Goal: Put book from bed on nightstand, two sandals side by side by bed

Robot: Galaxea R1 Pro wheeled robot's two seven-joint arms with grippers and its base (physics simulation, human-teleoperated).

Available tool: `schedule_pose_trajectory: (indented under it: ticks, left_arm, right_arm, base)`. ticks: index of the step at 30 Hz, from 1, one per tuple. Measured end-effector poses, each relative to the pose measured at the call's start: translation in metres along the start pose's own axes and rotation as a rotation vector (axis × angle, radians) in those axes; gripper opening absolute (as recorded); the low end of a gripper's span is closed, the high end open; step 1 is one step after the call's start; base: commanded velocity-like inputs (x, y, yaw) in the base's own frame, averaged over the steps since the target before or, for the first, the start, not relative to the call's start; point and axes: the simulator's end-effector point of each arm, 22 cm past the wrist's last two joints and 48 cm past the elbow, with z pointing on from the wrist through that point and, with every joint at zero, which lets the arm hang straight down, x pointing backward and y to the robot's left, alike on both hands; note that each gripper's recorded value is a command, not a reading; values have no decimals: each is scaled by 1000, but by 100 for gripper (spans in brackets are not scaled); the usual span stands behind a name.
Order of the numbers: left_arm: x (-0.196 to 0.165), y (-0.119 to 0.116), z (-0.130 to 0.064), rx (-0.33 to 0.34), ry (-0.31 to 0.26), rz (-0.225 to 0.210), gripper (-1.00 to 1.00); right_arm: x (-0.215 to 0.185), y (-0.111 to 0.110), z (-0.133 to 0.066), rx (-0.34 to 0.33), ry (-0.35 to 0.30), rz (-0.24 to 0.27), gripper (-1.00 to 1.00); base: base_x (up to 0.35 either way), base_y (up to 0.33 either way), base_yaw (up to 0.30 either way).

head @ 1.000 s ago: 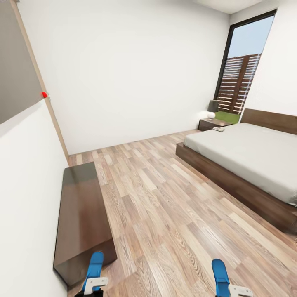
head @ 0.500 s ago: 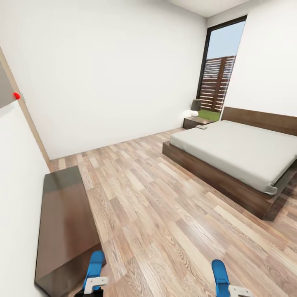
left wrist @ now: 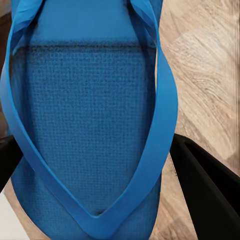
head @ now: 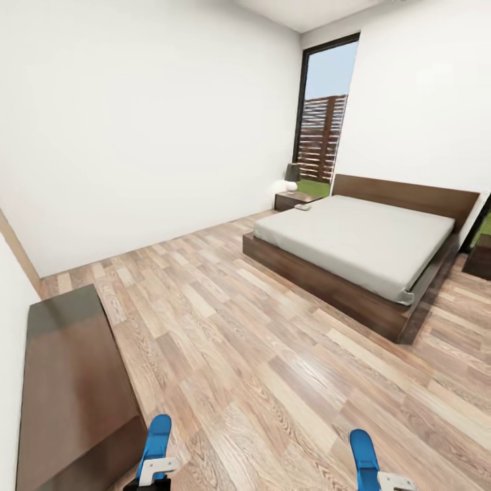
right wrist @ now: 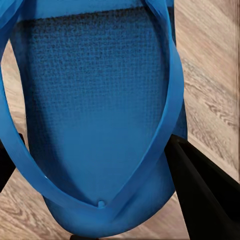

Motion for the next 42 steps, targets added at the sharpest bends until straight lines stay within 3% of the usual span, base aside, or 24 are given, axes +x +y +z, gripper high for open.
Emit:
schedule_pose_trajectory:
  ticks: [16, 31, 42]
  left_arm:
    - [-9, 0, -12, 2, 0, 1, -100]
    - [-21, 0, -31, 2, 3, 2, -100]
    - [-27, 1, -44, 2, 9, 3, -100]
  right_arm:
    - [-7, -1, -12, -1, 0, 0, -100]
    - [-18, -4, -33, -2, 1, -1, -100]
    - [-17, -6, -46, -2, 17, -3, -100]
  base:
    - [0, 0, -261]
    - [0, 0, -52]
    - [0, 0, -216]
